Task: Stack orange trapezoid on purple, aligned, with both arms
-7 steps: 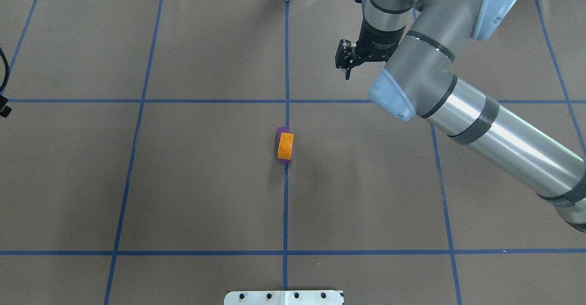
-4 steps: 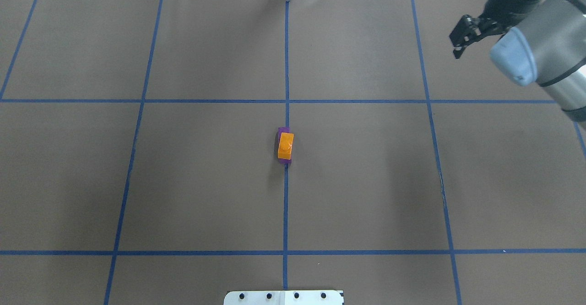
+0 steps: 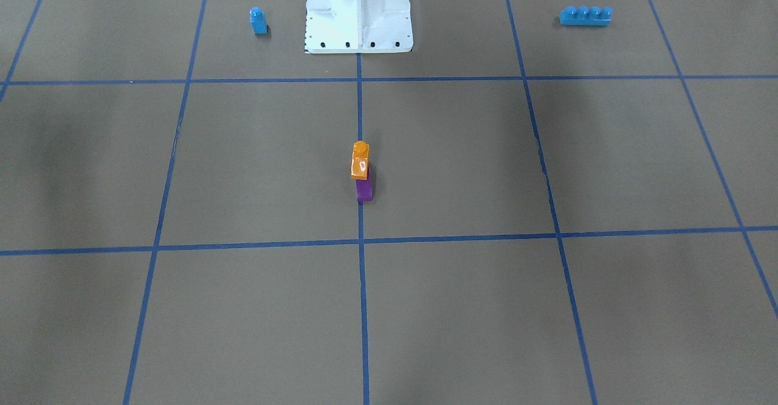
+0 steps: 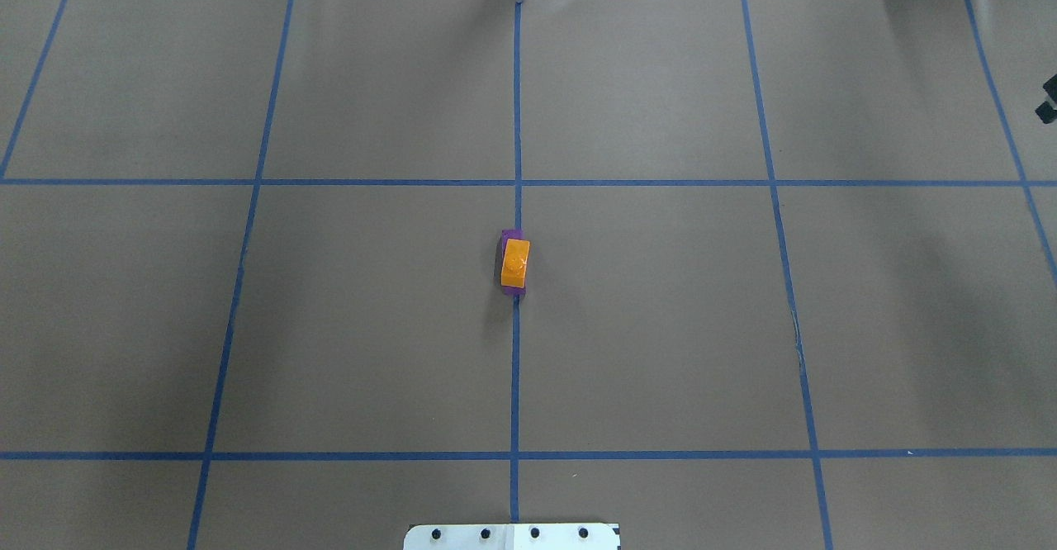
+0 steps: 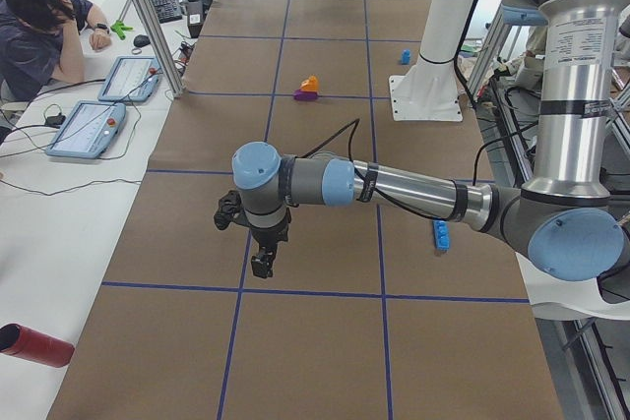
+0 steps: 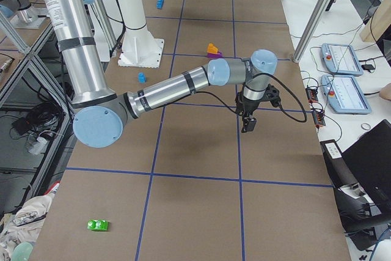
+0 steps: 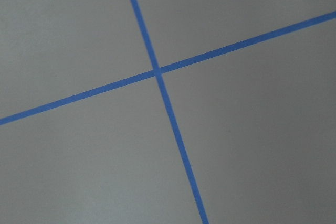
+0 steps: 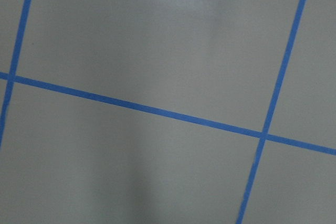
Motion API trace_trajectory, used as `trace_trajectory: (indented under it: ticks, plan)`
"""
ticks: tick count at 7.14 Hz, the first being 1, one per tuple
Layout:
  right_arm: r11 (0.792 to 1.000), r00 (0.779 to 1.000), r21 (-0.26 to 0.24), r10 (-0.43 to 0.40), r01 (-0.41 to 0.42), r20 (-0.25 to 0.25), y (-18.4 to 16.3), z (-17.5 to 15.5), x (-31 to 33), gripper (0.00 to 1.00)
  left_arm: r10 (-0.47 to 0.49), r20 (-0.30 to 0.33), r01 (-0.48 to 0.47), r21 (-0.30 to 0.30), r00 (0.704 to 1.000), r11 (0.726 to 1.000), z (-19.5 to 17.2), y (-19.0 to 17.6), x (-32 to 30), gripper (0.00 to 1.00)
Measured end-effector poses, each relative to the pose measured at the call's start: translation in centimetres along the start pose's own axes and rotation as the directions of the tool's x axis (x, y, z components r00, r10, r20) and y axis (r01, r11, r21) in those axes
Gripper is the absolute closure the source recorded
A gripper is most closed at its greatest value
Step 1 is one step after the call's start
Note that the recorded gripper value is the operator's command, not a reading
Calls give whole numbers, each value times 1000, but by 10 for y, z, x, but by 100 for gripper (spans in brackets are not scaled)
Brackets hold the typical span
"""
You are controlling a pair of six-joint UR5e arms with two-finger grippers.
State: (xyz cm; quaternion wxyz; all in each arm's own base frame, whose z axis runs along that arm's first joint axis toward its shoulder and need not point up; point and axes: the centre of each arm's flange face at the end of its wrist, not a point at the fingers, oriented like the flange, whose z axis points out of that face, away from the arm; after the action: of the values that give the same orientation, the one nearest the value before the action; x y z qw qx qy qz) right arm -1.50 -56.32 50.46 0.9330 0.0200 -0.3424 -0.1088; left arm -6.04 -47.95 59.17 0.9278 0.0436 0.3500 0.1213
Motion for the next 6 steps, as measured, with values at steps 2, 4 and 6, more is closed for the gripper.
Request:
trace_trajectory:
  ticks: [2,4,6]
  plan:
    - [999,1000,44,21,-21,-2,46,14,48,0,1,-22,-1,16,1000,1000,-5,1,4,0]
    - [997,998,49,54,-55,6,69,18,67,0,30,-23,-29,48,999,998,-11,-3,8,0]
    - [997,998,48,64,-64,6,77,21,71,0,46,-19,-44,65,999,997,-10,-4,7,0]
